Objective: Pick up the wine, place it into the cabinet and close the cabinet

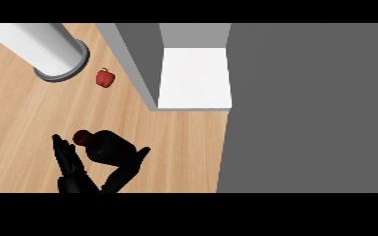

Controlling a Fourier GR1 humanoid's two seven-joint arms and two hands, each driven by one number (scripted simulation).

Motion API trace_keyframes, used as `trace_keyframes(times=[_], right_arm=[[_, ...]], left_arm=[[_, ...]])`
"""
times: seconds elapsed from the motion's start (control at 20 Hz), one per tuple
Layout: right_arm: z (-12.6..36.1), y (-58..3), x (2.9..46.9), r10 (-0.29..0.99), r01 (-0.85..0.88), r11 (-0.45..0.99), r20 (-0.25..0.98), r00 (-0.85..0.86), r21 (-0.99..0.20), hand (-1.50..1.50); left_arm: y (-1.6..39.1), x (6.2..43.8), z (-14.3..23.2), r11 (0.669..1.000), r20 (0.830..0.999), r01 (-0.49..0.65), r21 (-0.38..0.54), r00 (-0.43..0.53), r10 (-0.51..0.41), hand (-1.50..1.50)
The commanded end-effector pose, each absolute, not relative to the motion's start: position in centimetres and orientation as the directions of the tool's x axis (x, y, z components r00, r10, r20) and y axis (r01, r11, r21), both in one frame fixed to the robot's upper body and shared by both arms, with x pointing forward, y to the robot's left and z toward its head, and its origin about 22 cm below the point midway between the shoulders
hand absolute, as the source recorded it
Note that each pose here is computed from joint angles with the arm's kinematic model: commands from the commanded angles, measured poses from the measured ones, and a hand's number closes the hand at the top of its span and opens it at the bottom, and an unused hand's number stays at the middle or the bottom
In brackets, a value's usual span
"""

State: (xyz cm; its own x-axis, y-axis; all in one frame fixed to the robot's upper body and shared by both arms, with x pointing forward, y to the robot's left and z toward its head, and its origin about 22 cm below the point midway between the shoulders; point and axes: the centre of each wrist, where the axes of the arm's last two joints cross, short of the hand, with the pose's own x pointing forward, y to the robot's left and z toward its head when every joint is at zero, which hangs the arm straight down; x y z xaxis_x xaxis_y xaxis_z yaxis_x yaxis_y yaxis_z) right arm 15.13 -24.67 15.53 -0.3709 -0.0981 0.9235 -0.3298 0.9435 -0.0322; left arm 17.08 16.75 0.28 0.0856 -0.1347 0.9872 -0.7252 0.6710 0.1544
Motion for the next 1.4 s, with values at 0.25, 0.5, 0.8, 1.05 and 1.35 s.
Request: trace_keyframes(times=[0.25,0.5,0.8,1.05,1.35], right_arm=[[16.6,-24.9,13.8,-0.113,-0.353,0.935,0.916,-0.385,-0.032,-1.5],[17.4,-24.6,12.7,-0.119,-0.34,0.94,0.913,-0.391,-0.023,-1.5],[16.7,-25.1,13.4,-0.118,-0.323,0.946,0.907,-0.404,-0.021,-1.5],[17.2,-24.7,13.4,-0.12,-0.349,0.937,0.913,-0.39,-0.026,-1.5],[17.5,-24.7,14.6,-0.12,-0.343,0.939,0.907,-0.404,-0.028,-1.5]], left_arm=[[16.4,18.2,-0.9,0.679,0.989,-0.718,0.15,0.102,-0.11,-1.5],[17.4,18.8,-1.6,0.703,0.992,-0.701,0.12,0.108,-0.062,-1.5],[18.6,19.8,-2.6,0.72,0.998,-0.693,-0.031,0.023,0.065,1.5],[20.0,18.3,-8.1,0.786,0.995,-0.612,-0.085,-0.012,0.098,1.5],[25.4,18.5,-10.6,0.894,0.998,-0.444,-0.056,-0.031,0.048,1.5]])
